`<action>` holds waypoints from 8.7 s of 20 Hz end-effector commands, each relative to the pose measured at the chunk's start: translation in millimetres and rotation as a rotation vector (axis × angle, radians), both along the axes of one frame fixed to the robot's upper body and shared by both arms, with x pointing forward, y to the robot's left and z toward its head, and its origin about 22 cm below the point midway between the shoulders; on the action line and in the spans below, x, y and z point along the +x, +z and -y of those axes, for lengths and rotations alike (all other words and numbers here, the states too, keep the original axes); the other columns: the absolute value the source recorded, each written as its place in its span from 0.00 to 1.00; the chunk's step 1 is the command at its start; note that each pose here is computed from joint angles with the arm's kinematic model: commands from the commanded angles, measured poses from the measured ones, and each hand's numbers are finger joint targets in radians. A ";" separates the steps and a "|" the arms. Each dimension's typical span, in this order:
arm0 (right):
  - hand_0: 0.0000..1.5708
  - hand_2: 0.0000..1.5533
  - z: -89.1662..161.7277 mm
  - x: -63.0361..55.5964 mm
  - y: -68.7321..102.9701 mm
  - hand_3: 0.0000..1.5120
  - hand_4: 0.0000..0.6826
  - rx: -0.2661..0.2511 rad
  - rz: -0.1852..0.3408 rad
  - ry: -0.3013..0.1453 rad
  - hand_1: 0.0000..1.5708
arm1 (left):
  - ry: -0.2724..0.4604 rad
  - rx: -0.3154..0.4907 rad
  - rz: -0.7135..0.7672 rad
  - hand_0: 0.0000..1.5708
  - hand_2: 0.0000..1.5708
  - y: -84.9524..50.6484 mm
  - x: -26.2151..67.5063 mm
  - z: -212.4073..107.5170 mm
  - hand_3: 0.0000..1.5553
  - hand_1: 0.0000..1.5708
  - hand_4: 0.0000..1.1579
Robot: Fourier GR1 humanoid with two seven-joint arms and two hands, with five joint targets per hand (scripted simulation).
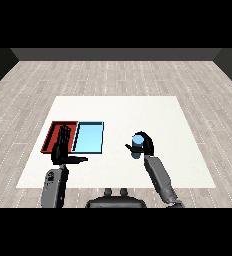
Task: Pick the blue can and put it in the blue box
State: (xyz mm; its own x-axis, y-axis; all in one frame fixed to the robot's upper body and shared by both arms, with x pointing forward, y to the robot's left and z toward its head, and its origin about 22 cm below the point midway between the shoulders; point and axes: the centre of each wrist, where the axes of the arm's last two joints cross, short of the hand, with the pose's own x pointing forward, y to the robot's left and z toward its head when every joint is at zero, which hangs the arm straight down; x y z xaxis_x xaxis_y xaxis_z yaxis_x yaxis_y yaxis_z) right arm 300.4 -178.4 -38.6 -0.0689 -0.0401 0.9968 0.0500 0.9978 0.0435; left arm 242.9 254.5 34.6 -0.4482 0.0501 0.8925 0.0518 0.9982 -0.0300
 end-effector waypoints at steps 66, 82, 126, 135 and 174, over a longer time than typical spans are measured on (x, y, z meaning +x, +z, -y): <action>0.93 0.94 -107.5 4.8 99.5 0.93 0.89 -0.182 0.295 0.220 0.93 | -0.305 -0.044 -0.325 0.00 0.00 -50.1 51.6 148.3 0.00 0.00 0.00; 0.94 0.94 -108.1 4.8 107.7 0.92 0.87 -0.001 0.262 0.226 0.94 | -0.273 0.025 -0.367 0.00 0.00 -59.0 54.9 187.9 0.00 0.00 0.36; 0.00 0.00 -28.5 -29.8 127.3 0.00 0.00 0.275 0.352 0.114 0.00 | -0.041 -0.064 -0.215 1.00 1.00 -70.2 77.5 131.0 0.98 1.00 0.99; 0.00 0.00 28.4 -49.1 85.9 0.00 0.00 0.306 0.354 -0.011 0.00 | 0.150 0.098 -0.254 1.00 1.00 -23.0 117.2 58.7 0.98 1.00 0.99; 0.00 0.00 40.8 -25.6 53.5 0.00 0.00 0.325 0.319 -0.053 0.00 | 0.541 0.413 -0.888 0.00 0.00 -90.7 140.0 30.9 0.00 0.00 0.00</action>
State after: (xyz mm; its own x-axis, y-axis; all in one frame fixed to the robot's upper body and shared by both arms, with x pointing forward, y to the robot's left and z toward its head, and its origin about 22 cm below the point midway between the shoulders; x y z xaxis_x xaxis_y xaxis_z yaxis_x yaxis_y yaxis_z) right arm 271.2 -220.4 16.8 -0.3674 -0.3323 0.8687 0.0355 0.9283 0.3701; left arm 377.6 228.8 -63.0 0.5632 -0.3820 0.7328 -0.1761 0.8109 0.5580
